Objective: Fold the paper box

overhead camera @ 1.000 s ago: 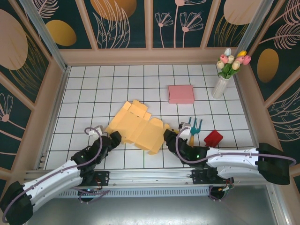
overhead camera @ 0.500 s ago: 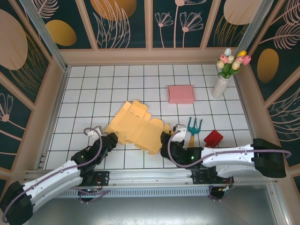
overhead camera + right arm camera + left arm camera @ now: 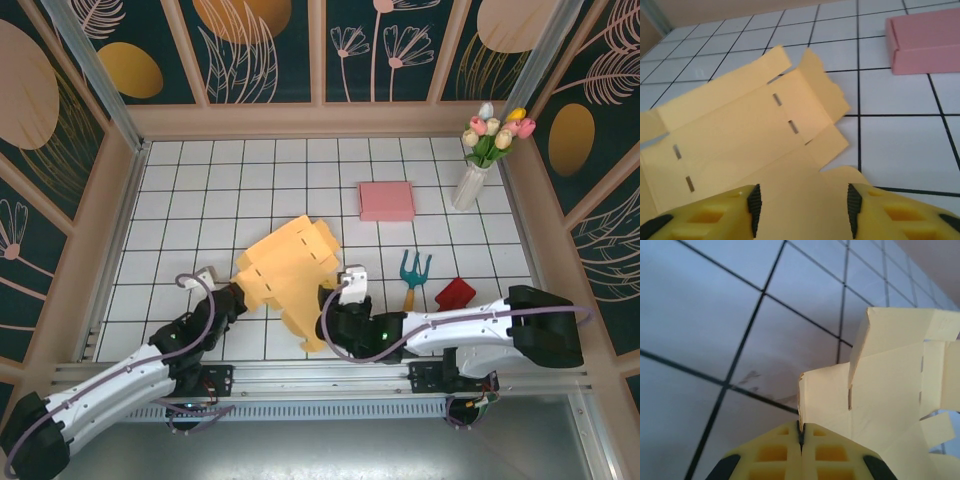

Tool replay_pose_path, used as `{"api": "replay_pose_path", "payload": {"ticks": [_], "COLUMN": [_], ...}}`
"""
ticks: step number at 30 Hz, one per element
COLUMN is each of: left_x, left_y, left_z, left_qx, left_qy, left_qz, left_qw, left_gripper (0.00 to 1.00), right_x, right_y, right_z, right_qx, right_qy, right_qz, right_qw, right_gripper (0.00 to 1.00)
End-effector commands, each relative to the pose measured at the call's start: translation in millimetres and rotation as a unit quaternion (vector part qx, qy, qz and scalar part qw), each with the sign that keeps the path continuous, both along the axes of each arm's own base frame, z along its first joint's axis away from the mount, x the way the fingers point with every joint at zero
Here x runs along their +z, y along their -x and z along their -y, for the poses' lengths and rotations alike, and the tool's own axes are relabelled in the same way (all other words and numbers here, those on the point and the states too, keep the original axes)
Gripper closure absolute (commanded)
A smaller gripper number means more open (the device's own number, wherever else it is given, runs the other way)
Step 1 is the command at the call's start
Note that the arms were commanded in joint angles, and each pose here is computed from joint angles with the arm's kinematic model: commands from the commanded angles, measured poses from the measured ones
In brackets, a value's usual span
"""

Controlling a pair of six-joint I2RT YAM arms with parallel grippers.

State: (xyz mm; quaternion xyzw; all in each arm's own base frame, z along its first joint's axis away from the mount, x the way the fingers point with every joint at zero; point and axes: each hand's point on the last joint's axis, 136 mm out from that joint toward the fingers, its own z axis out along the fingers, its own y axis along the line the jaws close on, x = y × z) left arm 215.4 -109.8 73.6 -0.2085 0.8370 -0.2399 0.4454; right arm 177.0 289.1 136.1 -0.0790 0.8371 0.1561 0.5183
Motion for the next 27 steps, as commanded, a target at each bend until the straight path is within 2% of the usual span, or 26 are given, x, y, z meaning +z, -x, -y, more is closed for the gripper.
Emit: {"api": "replay_pose_path", "payload": {"ticks": [1,4,7,10,13,17,21,24,27], "left_x": [63,105,141,159,165,166,170,172,170], "left_y": [-11,-14,-18,-15,-16,-19,-6,1,-1], "left_z": [32,42,44,53,61,68,75,74,71], "left_qx": [-0.073,-0.1,-0.11,-0.139,-0.161,-0.179,-0.209,-0.214,-0.204], "left_qy": [0.04,0.047,0.016,-0.009,-0.061,-0.119,-0.119,-0.109,-0.109], "left_qz": [0.109,0.176,0.242,0.31,0.346,0.37,0.412,0.432,0.426], "left_qw": [0.991,0.978,0.964,0.94,0.922,0.904,0.879,0.869,0.875], "left_gripper": [1.0,1.0,1.0,1.0,1.0,1.0,1.0,1.0,1.0], "right_x": [33,58,87,110,131,136,129,124,121], "right_y": [-6,-18,-35,-48,-62,-68,-70,-78,-82], "right_z": [-47,-65,-73,-72,-63,-52,-42,-35,-27], "right_qx": [0.14,0.226,0.295,0.382,0.432,0.497,0.553,0.567,0.57], "right_qy": [0.019,0.037,0.075,0.105,0.168,0.311,0.404,0.449,0.478], "right_qz": [0.003,0.008,0.029,0.05,0.113,0.22,0.219,0.186,0.155], "right_qw": [0.99,0.973,0.952,0.917,0.879,0.779,0.695,0.665,0.65], "right_gripper": [0.41,0.4,0.4,0.39,0.4,0.41,0.41,0.41,0.41]}}
